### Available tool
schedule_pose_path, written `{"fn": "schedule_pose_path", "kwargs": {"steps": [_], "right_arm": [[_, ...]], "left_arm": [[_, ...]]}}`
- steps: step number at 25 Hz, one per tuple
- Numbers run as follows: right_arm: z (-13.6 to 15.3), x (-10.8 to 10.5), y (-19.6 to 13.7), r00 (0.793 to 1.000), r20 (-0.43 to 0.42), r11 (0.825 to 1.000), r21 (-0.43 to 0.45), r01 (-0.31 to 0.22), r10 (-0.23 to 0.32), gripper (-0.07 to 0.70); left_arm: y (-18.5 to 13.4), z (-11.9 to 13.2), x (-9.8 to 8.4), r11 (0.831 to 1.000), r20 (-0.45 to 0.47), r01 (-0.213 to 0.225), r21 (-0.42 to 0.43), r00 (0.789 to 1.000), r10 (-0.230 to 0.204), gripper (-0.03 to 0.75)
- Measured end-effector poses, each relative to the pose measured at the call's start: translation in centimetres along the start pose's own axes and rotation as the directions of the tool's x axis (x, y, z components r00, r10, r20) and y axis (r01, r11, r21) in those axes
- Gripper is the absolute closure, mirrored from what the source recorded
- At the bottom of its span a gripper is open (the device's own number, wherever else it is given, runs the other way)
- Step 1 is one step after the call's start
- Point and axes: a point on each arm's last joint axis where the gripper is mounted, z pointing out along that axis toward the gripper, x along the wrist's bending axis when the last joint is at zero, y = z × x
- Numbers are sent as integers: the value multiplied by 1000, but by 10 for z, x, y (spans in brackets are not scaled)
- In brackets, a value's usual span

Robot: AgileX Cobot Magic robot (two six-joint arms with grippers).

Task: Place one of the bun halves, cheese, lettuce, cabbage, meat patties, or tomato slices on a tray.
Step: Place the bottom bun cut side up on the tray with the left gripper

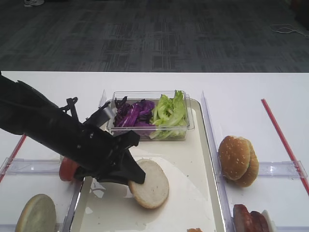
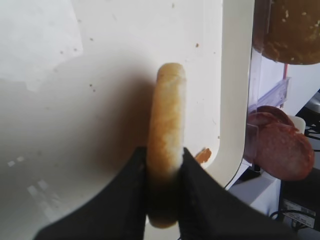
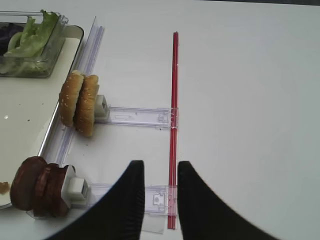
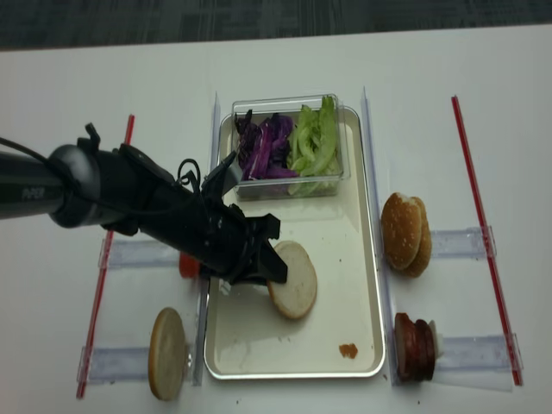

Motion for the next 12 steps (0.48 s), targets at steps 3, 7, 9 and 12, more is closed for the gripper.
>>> {"fn": "schedule_pose_path", "kwargs": {"steps": [3, 7, 9, 12], "right_arm": [[0, 0, 0, 1000, 0, 1000, 0, 0, 0, 430], [0, 0, 0, 1000, 0, 1000, 0, 0, 0, 430], [0, 0, 0, 1000, 0, 1000, 0, 0, 0, 430], [0, 0, 0, 1000, 0, 1000, 0, 0, 0, 430]], "left_arm": [[0, 0, 0, 1000, 0, -7, 0, 1000, 7, 608], [0, 0, 0, 1000, 1, -5, -1, 1000, 5, 608], [0, 0, 0, 1000, 1, -5, -1, 1000, 5, 608], [0, 0, 0, 1000, 5, -1, -4, 1000, 1, 608]]}}
